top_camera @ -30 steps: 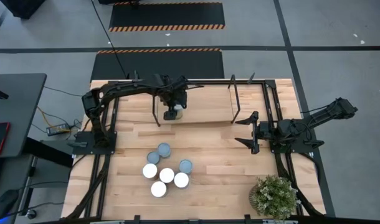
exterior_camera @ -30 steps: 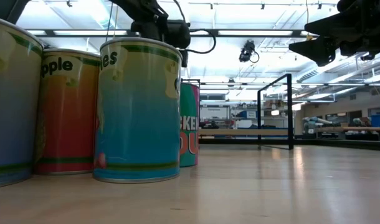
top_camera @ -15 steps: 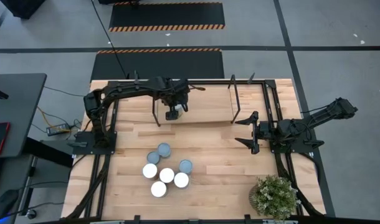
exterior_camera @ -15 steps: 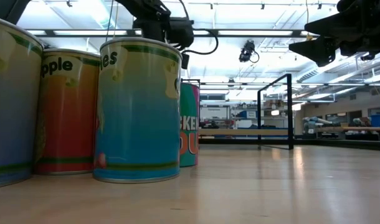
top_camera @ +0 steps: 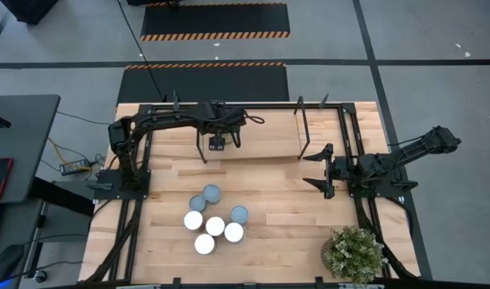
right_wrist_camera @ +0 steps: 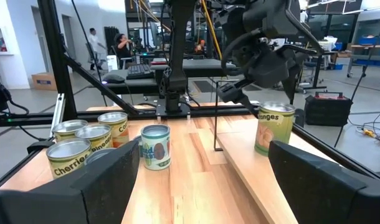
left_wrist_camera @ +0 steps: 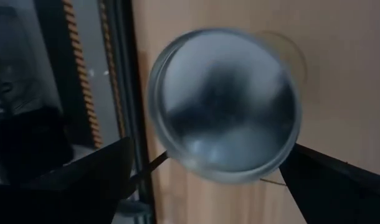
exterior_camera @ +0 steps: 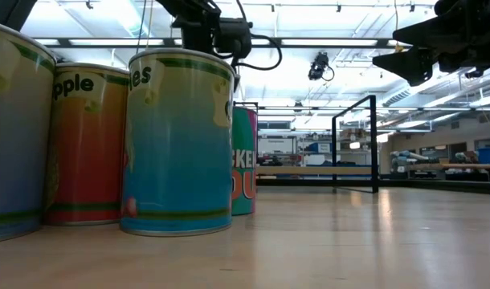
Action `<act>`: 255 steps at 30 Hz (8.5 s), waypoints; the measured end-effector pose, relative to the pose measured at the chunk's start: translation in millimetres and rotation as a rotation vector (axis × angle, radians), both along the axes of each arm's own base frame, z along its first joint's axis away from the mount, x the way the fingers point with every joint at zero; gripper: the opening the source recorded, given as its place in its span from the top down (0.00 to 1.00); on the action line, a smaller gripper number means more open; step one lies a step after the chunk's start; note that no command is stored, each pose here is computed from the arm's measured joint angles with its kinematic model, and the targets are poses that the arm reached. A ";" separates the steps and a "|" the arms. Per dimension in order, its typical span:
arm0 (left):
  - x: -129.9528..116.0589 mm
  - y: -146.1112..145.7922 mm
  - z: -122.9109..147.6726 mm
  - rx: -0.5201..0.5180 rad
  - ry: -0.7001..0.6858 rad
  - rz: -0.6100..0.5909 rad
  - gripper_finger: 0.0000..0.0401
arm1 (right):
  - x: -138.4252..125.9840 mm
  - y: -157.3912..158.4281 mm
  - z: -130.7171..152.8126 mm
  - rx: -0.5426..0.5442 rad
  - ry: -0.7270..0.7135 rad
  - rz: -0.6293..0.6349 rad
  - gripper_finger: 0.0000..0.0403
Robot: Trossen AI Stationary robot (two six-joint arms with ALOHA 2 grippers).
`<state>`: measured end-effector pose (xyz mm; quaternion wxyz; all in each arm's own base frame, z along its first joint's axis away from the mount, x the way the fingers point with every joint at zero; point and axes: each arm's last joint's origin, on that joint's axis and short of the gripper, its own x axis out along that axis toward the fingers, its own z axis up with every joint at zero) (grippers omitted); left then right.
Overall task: Pick and place cans onto a shelf
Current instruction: Put the canned oranges on the shelf, then put the canned peaches on the shelf
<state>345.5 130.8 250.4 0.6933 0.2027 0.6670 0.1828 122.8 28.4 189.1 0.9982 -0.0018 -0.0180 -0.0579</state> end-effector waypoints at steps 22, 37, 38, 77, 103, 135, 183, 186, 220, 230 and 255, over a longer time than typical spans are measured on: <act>23.3 -38.6 5.5 0.141 0.016 -0.260 0.02 | 0.0 0.0 -1.0 -0.004 0.010 -0.001 0.10; 44.4 -25.2 -19.6 0.204 -0.073 -0.218 0.03 | 1.1 0.3 -1.7 -0.004 0.015 -0.003 0.10; 45.1 -24.2 -22.1 0.207 -0.066 -0.214 0.03 | 1.2 0.3 -1.6 -0.006 0.015 -0.003 0.10; 49.0 -98.5 10.8 -0.328 -0.221 -0.049 0.04 | 2.3 0.9 -2.2 -0.015 0.019 0.001 0.10; 7.9 -230.3 32.8 -0.720 -0.070 0.361 0.04 | 2.3 1.6 -0.2 -0.053 0.004 0.023 0.10; -71.3 -411.5 -0.9 -0.635 -0.185 0.743 0.04 | 2.4 2.1 5.7 -0.102 -0.051 0.038 0.10; -33.3 -395.8 -48.3 -0.411 -0.280 0.446 0.08 | 2.4 3.0 6.5 -0.105 -0.061 0.068 0.10; -33.3 -396.0 -48.8 -0.414 -0.271 0.442 0.13 | 2.4 3.0 6.7 -0.105 -0.063 0.069 0.10; 37.7 -209.9 69.0 -0.467 -0.350 0.339 0.20 | 2.3 3.0 7.9 -0.093 -0.075 0.071 0.10; 48.9 -81.5 65.7 -0.440 -0.337 0.348 0.21 | 2.4 3.1 8.0 -0.104 -0.076 0.070 0.10; 52.7 -13.3 26.0 -0.423 -0.209 0.411 0.21 | 4.6 4.7 4.2 -0.022 -0.050 0.106 0.10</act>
